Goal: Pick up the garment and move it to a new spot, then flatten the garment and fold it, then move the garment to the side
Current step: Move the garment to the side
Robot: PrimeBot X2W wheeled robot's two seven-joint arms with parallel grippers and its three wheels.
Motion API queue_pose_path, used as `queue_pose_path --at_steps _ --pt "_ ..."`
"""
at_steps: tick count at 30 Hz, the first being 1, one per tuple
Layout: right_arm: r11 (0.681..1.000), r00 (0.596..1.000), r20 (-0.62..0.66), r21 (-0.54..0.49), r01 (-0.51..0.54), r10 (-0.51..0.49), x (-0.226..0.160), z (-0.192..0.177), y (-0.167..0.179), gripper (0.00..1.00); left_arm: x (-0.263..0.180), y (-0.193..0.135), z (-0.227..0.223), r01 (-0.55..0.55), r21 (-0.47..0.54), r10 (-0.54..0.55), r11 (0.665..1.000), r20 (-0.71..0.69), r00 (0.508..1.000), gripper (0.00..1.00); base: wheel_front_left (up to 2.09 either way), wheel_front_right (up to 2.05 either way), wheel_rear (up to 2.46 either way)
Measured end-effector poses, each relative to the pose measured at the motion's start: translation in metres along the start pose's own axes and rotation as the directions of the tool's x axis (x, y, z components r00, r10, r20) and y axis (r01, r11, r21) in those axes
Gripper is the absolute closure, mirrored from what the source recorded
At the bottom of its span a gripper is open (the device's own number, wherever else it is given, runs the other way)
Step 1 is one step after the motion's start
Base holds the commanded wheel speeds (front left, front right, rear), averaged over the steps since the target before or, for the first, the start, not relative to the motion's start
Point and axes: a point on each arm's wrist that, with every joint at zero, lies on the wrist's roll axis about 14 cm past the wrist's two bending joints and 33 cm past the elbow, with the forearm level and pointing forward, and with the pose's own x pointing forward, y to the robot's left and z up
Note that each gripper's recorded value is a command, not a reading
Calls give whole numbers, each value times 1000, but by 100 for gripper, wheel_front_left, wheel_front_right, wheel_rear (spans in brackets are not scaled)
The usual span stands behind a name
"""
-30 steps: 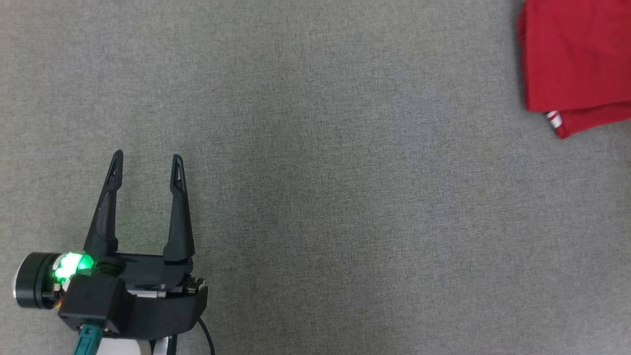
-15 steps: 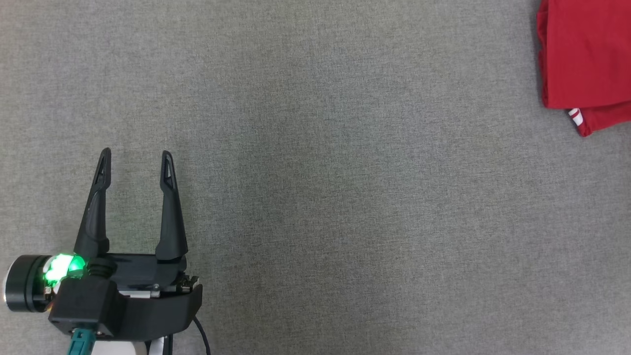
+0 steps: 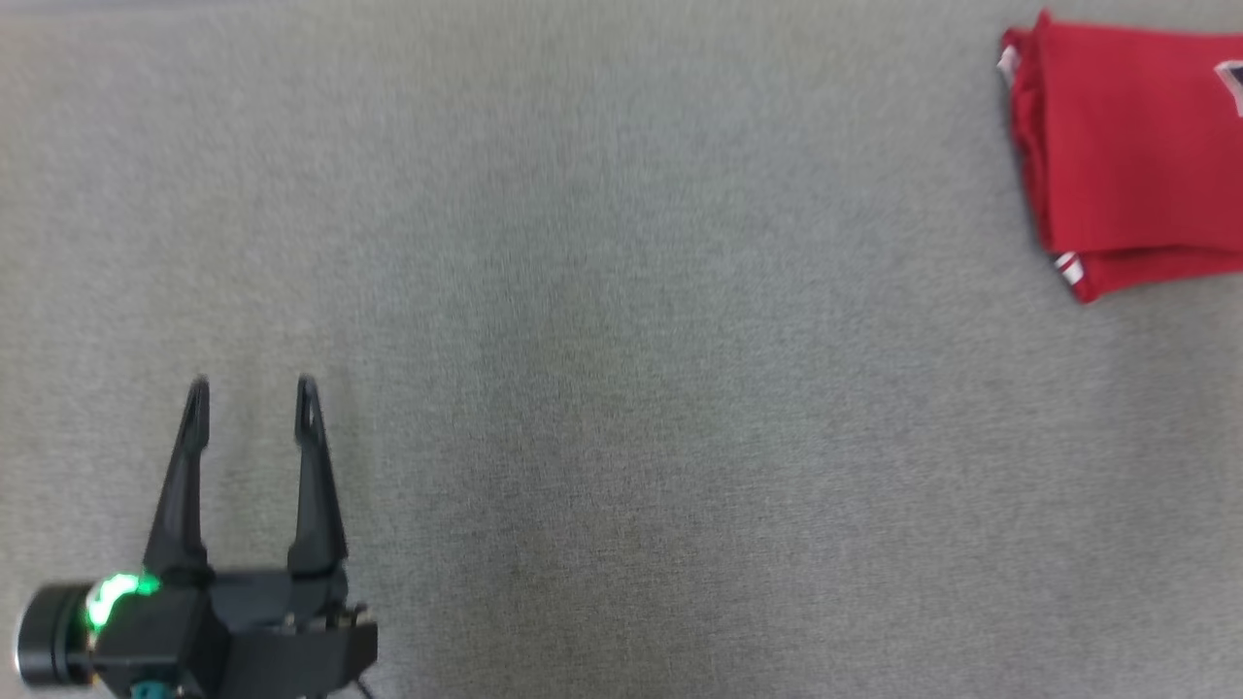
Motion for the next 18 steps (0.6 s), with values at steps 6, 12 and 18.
queue_pose_path --at_steps 6,12,18 --pt "984 989 127 152 -93 74 -25 24 45 0 -24 7 4 -19 2 19 1000 -25 999 0 0 0 0" --pt "952 980 182 279 -128 78 -61 15 68 0 -39 4 14 -12 1 12 1000 -18 1000 0 0 0 0" --pt "917 965 244 356 -178 93 -104 4 111 0 -57 10 21 -30 4 30 1000 -18 999 0 0 0 0"
